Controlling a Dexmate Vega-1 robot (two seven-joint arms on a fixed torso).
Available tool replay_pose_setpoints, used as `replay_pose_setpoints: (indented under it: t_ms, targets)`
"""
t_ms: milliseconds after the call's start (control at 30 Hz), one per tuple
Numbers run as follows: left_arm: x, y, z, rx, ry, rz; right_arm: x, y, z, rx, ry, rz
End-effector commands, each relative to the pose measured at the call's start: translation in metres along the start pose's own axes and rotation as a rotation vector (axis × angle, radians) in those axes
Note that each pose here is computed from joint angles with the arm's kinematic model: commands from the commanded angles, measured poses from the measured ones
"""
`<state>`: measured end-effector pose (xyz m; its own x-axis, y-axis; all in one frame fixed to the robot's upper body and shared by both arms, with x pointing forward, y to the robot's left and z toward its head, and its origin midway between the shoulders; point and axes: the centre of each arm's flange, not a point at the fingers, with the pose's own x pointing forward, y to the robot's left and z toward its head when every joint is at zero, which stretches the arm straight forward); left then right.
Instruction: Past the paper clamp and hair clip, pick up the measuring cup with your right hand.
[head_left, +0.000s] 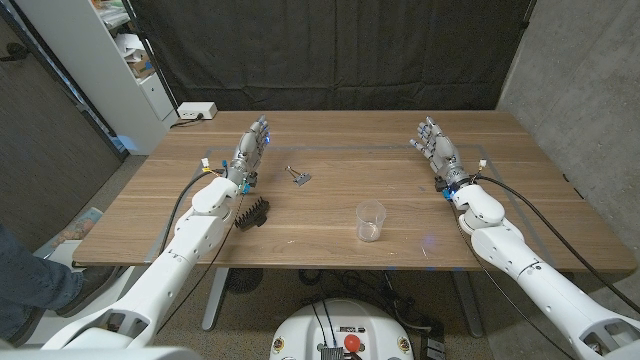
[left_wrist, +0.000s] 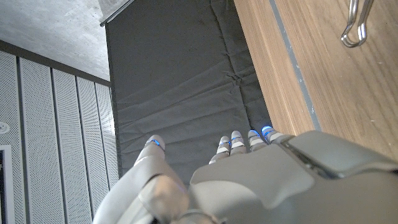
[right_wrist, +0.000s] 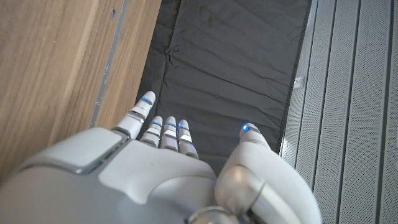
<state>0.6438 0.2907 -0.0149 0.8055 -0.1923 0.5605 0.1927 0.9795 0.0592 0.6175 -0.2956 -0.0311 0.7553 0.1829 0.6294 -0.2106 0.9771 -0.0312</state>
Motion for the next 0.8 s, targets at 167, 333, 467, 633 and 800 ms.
replay_pose_setpoints:
  t_ms: [167, 333, 467, 633, 800]
  targets:
    - [-0.001, 0.003, 0.003, 0.002, -0.007, -0.004, -0.015, 0.003, 0.007, -0.032, -0.008, 0.022]
    - [0.0, 0.002, 0.002, 0.004, 0.0, -0.012, -0.019, 0.002, 0.01, -0.044, -0.009, 0.026]
    - [0.001, 0.001, 0.002, 0.007, 0.001, -0.015, -0.021, 0.002, 0.012, -0.049, -0.013, 0.029]
    - [0.001, 0.0, 0.004, 0.014, 0.002, -0.015, -0.024, 0.001, 0.014, -0.056, -0.022, 0.034]
    - [0.0, 0.0, 0.007, 0.016, -0.003, -0.012, -0.027, 0.0, 0.016, -0.057, -0.026, 0.033]
